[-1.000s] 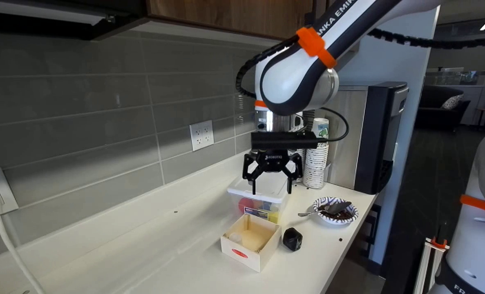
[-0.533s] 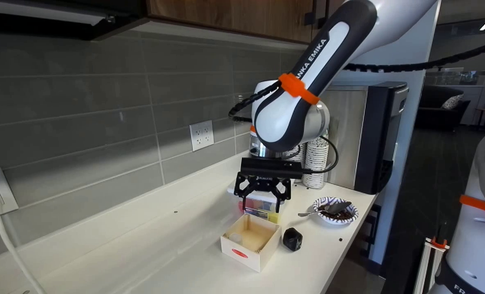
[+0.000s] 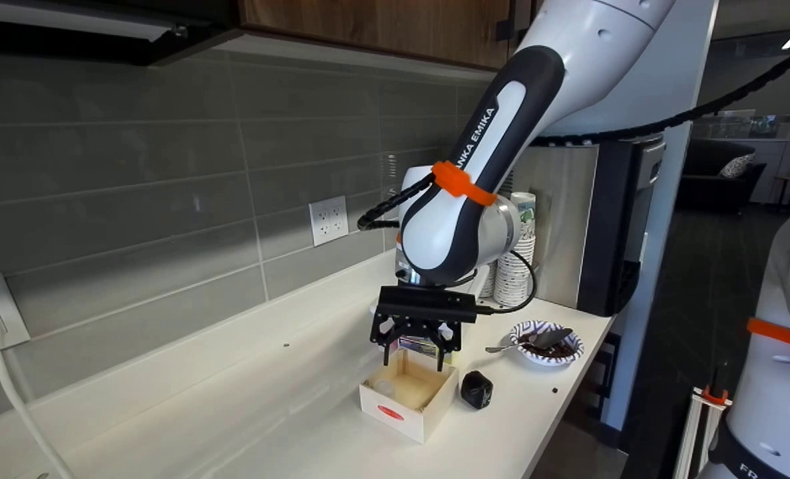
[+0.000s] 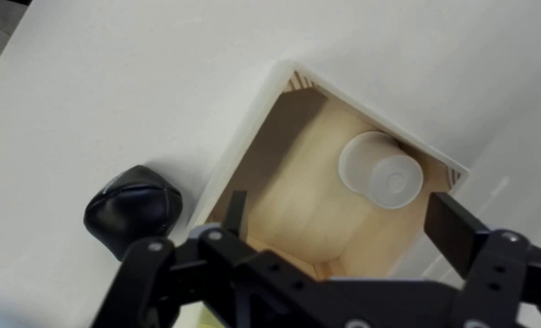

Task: Remove the coffee pod from the brown box, then put the black object in the brown box

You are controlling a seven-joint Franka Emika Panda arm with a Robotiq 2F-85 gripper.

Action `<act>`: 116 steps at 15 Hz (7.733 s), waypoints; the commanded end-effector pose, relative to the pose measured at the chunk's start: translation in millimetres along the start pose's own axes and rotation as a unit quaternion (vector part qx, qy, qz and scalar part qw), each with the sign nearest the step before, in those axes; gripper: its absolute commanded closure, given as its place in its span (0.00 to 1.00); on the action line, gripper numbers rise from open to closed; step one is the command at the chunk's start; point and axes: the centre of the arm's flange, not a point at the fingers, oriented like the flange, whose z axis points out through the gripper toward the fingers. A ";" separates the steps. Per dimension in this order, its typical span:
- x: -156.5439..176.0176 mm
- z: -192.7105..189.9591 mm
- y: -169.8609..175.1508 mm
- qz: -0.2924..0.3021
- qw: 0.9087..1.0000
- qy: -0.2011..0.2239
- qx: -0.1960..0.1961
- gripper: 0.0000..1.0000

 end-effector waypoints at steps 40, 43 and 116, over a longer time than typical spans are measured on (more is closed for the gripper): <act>11.1 55.9 -31.8 0.069 0.997 0.020 0.004 0.00; 7.7 59.2 -33.5 0.068 0.998 0.017 0.002 0.00; 110.0 23.9 182.2 0.276 0.956 0.091 0.026 0.27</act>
